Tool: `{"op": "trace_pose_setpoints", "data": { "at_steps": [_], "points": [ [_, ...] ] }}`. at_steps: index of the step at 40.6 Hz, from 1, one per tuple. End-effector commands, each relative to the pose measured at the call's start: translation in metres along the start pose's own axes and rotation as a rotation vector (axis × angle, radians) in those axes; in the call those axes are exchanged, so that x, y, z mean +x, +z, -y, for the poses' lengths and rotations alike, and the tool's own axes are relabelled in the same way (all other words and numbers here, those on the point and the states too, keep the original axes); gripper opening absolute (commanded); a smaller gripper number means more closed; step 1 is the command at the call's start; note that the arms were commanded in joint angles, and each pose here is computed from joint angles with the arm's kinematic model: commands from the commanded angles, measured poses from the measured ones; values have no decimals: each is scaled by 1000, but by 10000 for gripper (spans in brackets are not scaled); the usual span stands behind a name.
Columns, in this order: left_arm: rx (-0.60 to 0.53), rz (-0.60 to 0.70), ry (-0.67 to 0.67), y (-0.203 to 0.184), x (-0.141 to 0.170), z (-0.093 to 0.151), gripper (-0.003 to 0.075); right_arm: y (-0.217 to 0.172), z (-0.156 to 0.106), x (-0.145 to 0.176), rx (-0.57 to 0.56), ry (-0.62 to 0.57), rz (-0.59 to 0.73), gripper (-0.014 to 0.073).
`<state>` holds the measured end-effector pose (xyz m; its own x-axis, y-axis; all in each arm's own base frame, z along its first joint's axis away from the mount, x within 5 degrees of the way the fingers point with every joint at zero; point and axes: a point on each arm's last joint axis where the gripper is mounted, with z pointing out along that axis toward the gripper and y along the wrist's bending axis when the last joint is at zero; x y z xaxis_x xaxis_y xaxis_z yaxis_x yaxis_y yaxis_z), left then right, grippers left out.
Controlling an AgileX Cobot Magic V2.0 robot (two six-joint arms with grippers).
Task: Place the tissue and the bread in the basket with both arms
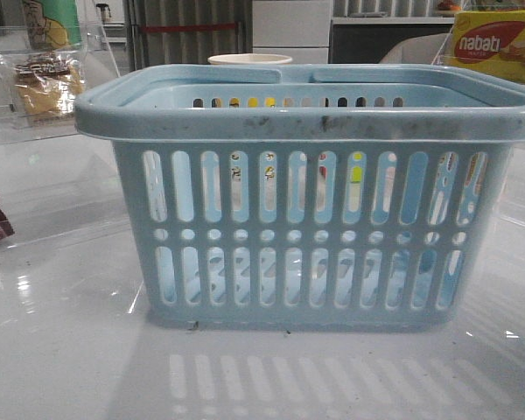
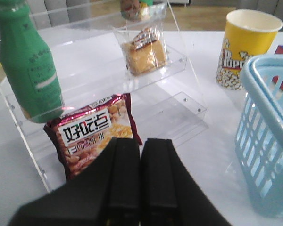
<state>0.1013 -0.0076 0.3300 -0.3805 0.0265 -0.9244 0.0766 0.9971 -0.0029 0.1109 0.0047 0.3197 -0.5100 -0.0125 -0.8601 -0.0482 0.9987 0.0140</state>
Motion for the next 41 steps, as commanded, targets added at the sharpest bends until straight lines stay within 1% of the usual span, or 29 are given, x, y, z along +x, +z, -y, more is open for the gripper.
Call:
{"op": "trace_pose_setpoints", "data": {
  "at_steps": [1, 6, 9, 11, 12, 13, 14, 16, 17, 18, 19, 20, 24, 32, 36, 41],
  "points": [
    [6, 46, -4, 8, -10, 0, 93, 9, 1, -16, 6, 9, 36, 27],
    [6, -3, -5, 17, -7, 0, 94, 26, 2, -15, 6, 12, -35, 35],
    [4, -23, -3, 22, -6, 0, 121, 34, 3, -14, 6, 13, -65, 106],
    [1, -35, 3, 25, -6, 0, 182, 38, 3, -14, 6, 14, -81, 205],
    [-1, -39, 8, 26, -5, 0, 218, 40, 3, -13, 6, 15, -88, 270],
    [-4, -41, 13, 26, -5, -1, 276, 43, 3, -13, 6, 15, -99, 336],
    [-5, -39, 16, 26, -6, -1, 339, 45, 3, -13, 6, 15, -108, 381],
    [-8, -34, 19, 27, -6, -1, 431, 49, 3, -12, 6, 16, -121, 463],
    [-8, -29, 19, 27, -7, -1, 481, 51, 4, -12, 7, 19, -125, 487],
    [-8, -27, 19, 27, -7, -1, 510, 54, 4, -13, 10, 25, -125, 505],
    [-8, -20, 19, 27, -7, -1, 535, 55, 5, -14, 13, 31, -121, 509],
    [-8, -16, 19, 27, -8, -1, 545, 57, 6, -16, 19, 39, -113, 509],
    [-8, -14, 19, 27, -8, -1, 543, 64, 14, -28, 55, 80, -73, 509],
    [-8, -14, 19, 27, -8, -1, 504, 81, 45, -66, 164, 154, -36, 509],
    [-8, -14, 19, 27, -8, -1, 474, 97, 61, -86, 199, 179, -46, 509],
    [-8, -14, 19, 27, -8, -1, 441, 124, 75, -108, 207, 198, -82, 509]
  ]
}}
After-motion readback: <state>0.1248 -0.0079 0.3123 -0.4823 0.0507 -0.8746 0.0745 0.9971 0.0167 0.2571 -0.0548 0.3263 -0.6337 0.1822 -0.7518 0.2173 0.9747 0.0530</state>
